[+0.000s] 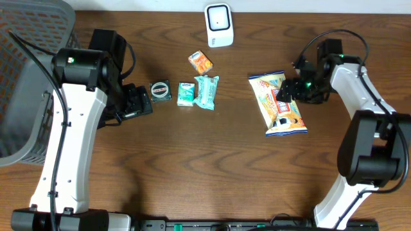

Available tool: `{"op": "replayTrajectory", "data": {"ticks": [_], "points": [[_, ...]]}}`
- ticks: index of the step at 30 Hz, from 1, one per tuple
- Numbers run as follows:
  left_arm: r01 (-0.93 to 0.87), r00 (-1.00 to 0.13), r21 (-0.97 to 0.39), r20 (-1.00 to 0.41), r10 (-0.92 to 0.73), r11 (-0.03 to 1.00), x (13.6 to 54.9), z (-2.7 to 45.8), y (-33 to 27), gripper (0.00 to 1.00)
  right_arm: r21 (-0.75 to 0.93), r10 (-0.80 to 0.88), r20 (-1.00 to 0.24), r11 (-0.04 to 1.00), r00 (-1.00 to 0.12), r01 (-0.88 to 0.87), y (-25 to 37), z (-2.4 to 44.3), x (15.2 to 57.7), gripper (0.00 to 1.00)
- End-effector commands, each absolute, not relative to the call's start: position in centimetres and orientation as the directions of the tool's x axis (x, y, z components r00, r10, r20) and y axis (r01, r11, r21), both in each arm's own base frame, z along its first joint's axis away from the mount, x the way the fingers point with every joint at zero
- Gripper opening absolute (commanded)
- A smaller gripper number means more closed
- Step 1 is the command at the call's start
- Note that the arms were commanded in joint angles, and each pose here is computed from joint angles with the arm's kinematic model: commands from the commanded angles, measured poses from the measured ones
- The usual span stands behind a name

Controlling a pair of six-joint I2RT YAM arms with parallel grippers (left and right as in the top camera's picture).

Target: Scan the item barcode

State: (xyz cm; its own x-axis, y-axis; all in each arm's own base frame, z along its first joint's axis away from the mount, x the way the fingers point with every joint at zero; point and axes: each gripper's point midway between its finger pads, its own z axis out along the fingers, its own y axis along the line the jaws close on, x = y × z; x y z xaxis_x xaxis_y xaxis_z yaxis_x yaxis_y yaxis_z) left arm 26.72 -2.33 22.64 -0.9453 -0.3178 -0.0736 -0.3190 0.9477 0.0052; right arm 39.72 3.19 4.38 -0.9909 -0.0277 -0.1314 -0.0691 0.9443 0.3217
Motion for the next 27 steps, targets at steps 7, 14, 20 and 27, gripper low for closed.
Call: {"op": "replayTrajectory", "data": {"ticks": [7, 14, 20, 27], "points": [[-0.324, -0.944, 0.02, -0.072, -0.322, 0.946, 26.7, 22.5, -2.1, 0.98, 0.42, -0.065, -0.021, 0.905, -0.998, -0.068, 5.6, 0.5, 37.6, 0.33], [-0.324, -0.944, 0.02, -0.072, -0.322, 0.946, 26.7, 22.5, -2.1, 0.98, 0.459, 0.017, 0.009, 0.888, -1.0, 0.02, 6.2, 0.6, 37.9, 0.01], [-0.324, -0.944, 0.02, -0.072, -0.322, 0.946, 26.7, 22.5, -2.1, 0.98, 0.489, 0.065, -0.069, 0.872, -0.995, 0.023, 8.2, 4.3, 41.0, 0.01], [-0.324, -0.944, 0.02, -0.072, -0.322, 0.946, 26.7, 22.5, -2.1, 0.98, 0.52, 0.108, -0.314, 0.851, -0.943, -0.076, 13.2, 10.3, 48.0, 0.01]]}}
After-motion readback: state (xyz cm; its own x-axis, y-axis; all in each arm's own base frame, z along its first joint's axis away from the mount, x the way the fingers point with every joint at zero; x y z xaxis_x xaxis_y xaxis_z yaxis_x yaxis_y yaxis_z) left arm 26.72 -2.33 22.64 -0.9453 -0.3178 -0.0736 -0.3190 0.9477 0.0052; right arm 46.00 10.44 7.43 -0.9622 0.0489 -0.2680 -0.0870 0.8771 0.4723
